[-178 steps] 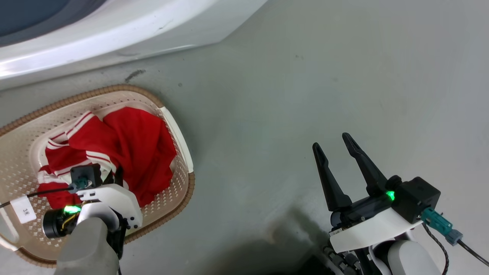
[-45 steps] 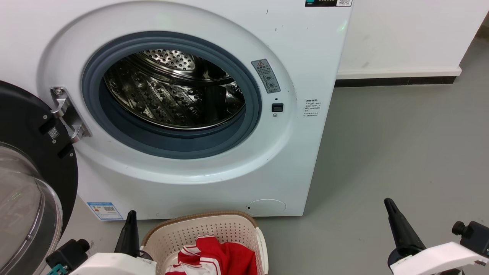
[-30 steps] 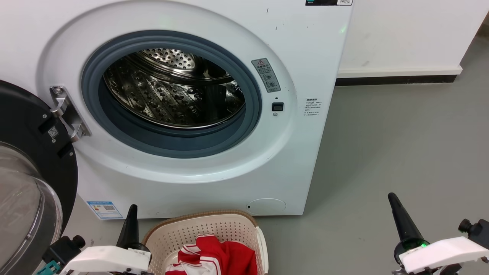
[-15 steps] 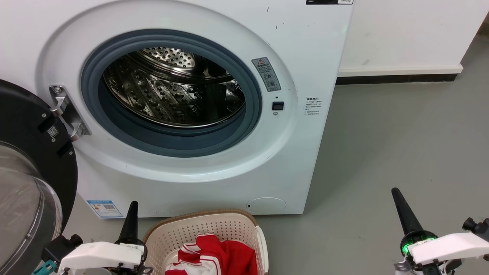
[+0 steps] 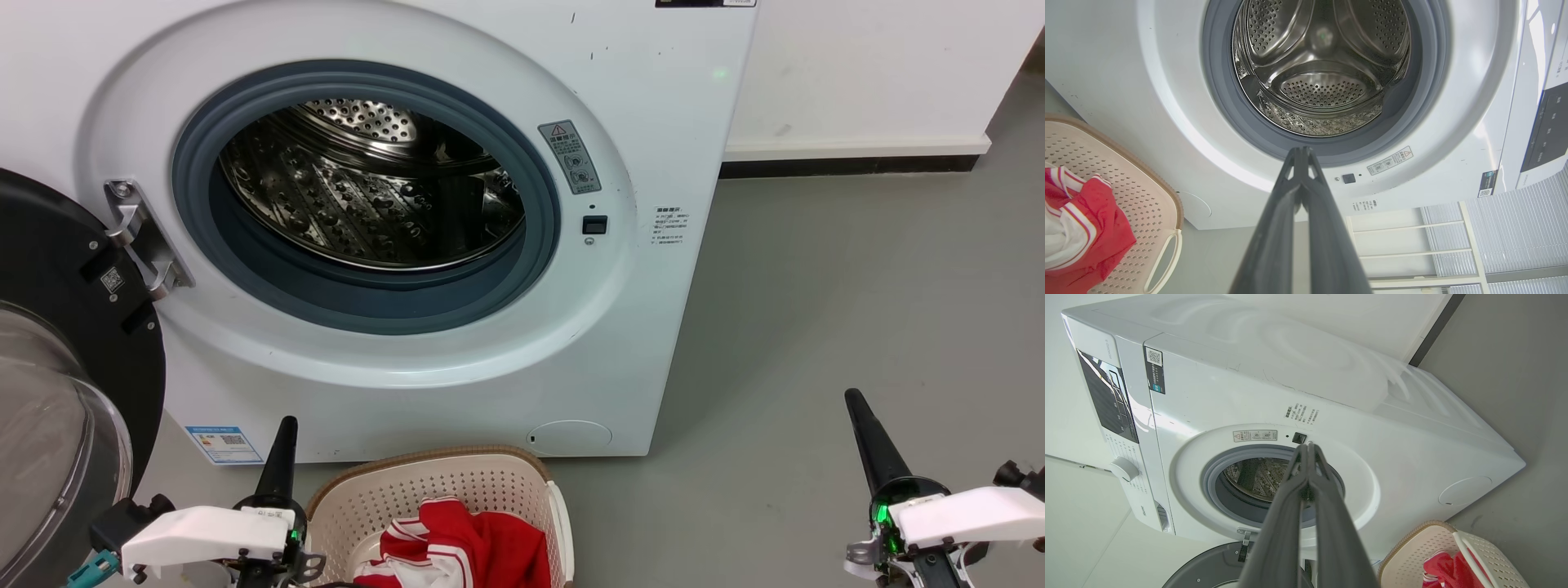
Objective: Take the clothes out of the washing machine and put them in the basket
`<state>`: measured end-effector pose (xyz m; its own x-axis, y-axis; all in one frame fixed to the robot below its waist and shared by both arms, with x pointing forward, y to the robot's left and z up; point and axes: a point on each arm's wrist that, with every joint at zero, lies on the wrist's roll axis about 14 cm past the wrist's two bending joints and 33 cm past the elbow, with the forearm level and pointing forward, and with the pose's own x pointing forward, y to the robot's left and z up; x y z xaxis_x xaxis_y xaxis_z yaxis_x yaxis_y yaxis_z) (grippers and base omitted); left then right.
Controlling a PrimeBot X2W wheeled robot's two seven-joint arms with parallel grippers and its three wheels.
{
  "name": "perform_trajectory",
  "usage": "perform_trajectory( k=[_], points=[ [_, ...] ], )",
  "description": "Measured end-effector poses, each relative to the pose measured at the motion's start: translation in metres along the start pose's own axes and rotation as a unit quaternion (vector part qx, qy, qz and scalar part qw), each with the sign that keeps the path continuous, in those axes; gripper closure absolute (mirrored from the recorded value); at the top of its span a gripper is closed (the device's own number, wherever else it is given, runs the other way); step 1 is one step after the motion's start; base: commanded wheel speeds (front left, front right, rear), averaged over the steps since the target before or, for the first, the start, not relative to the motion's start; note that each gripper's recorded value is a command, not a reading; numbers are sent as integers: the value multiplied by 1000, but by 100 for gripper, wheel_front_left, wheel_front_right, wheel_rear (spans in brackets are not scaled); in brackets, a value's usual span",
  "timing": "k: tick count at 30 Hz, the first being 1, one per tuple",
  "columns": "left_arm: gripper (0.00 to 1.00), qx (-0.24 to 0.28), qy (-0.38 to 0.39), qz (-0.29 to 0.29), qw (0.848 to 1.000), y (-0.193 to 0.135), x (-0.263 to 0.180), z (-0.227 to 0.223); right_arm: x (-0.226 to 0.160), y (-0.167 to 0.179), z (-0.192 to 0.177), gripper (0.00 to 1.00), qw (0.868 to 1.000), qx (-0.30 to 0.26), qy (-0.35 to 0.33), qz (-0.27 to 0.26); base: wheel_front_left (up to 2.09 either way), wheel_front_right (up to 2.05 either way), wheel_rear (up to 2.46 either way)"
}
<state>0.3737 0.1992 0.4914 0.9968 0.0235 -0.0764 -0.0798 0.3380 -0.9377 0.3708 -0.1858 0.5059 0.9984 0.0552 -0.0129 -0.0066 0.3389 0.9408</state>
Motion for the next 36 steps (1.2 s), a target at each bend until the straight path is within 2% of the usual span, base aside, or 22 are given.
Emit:
perform_trajectory(
  k=[36],
  points=[
    [100, -146, 7, -28, 989, -10, 11, 4, 13, -7, 12, 100, 989, 146, -25, -5, 0, 0, 0]
  ],
)
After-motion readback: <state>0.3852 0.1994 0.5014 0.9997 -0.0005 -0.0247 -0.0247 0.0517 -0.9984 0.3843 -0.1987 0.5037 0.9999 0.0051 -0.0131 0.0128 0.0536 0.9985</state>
